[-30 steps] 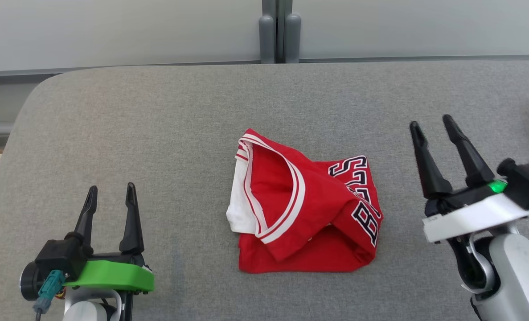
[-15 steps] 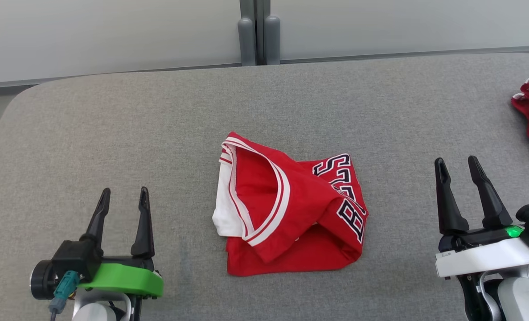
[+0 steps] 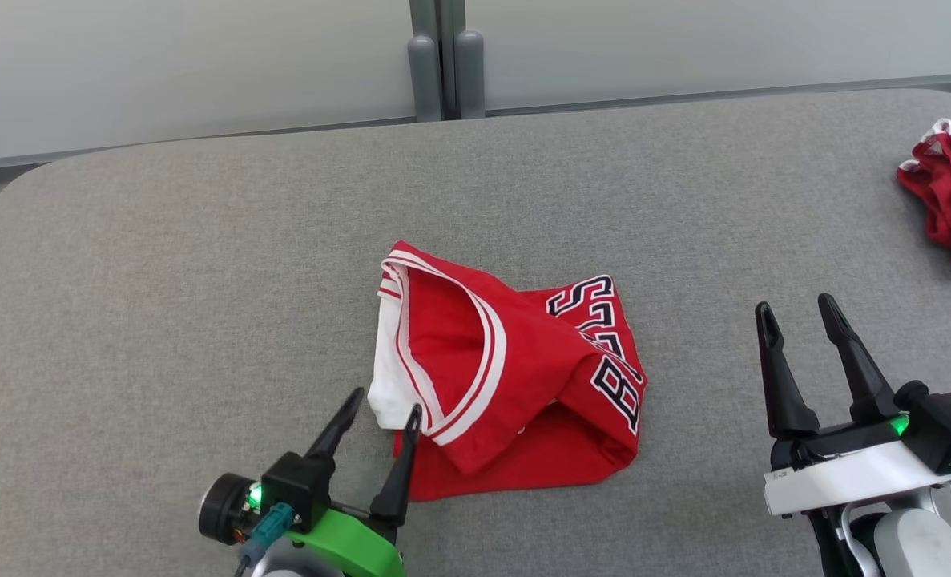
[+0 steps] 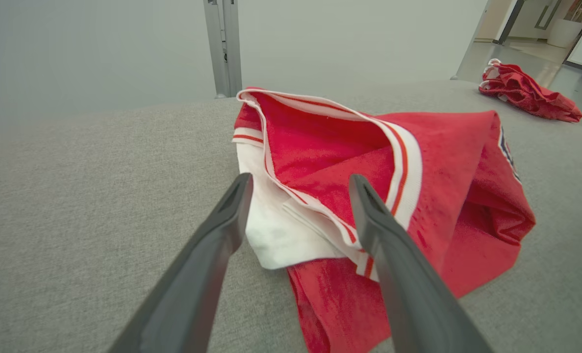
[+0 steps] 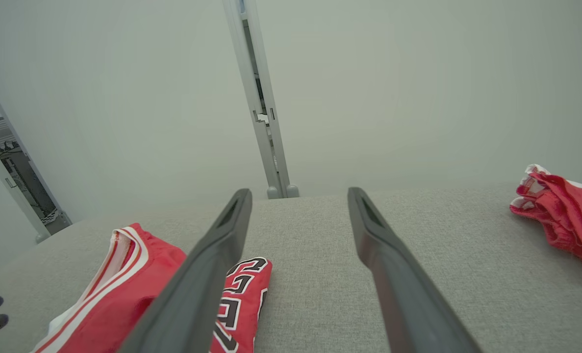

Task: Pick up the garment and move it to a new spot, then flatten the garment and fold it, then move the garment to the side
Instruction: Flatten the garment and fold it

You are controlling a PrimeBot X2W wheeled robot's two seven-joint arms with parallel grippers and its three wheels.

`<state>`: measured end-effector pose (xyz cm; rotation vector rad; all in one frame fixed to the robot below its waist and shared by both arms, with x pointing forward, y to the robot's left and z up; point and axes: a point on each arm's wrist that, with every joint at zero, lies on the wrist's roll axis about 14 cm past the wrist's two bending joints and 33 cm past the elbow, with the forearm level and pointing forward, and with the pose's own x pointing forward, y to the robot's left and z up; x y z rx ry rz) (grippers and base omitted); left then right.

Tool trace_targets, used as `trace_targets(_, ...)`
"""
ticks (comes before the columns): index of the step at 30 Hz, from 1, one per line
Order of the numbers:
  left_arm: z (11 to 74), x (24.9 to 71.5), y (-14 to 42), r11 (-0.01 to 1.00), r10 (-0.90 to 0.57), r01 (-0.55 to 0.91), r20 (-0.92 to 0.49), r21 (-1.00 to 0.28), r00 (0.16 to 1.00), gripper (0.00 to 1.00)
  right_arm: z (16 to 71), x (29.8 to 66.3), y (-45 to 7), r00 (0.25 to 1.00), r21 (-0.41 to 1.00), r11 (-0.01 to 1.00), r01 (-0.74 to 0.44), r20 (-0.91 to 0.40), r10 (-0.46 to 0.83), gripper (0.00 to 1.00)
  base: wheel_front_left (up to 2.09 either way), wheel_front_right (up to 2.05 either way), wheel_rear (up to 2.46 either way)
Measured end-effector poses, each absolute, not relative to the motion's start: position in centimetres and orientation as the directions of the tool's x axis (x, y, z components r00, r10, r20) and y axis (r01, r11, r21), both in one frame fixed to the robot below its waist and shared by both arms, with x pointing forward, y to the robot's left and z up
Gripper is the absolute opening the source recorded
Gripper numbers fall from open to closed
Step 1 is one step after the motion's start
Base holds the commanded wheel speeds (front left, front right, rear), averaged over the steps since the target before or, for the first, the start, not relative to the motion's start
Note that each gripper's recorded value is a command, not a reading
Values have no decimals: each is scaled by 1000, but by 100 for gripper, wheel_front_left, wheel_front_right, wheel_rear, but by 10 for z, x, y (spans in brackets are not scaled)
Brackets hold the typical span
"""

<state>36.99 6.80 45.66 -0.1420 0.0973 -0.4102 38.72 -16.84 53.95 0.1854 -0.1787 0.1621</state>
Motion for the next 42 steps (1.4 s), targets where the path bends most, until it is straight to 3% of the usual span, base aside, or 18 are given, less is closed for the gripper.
trace_targets(12,413,350,34,854,-513,474,-202,-213,834,100,529,382,-177,980,173,975,-140,162,112,100,0,0,0)
trace_targets(21,404,348,19,830,-548,491,-230,-264,804,100,527,383,-180,983,178,976,-124,156,96,100,0,0,0)
trace_targets(22,404,349,17,828,-551,493,-229,-266,802,96,527,383,-180,983,179,976,-122,156,95,100,0,0,0)
trace_targets(23,403,349,17,827,-553,493,-229,-270,801,44,527,383,-181,983,179,976,-121,156,94,100,0,0,0)
trace_targets(24,404,350,16,825,-555,495,-229,-272,799,18,527,383,-181,983,179,976,-121,156,93,100,0,0,0)
trace_targets(25,406,352,15,823,-558,498,-223,-272,800,0,527,383,-181,983,179,976,-121,156,93,100,0,0,0)
trace_targets(42,446,348,24,807,-549,492,-108,-325,829,0,521,387,-180,985,177,976,-125,140,100,100,0,0,0)
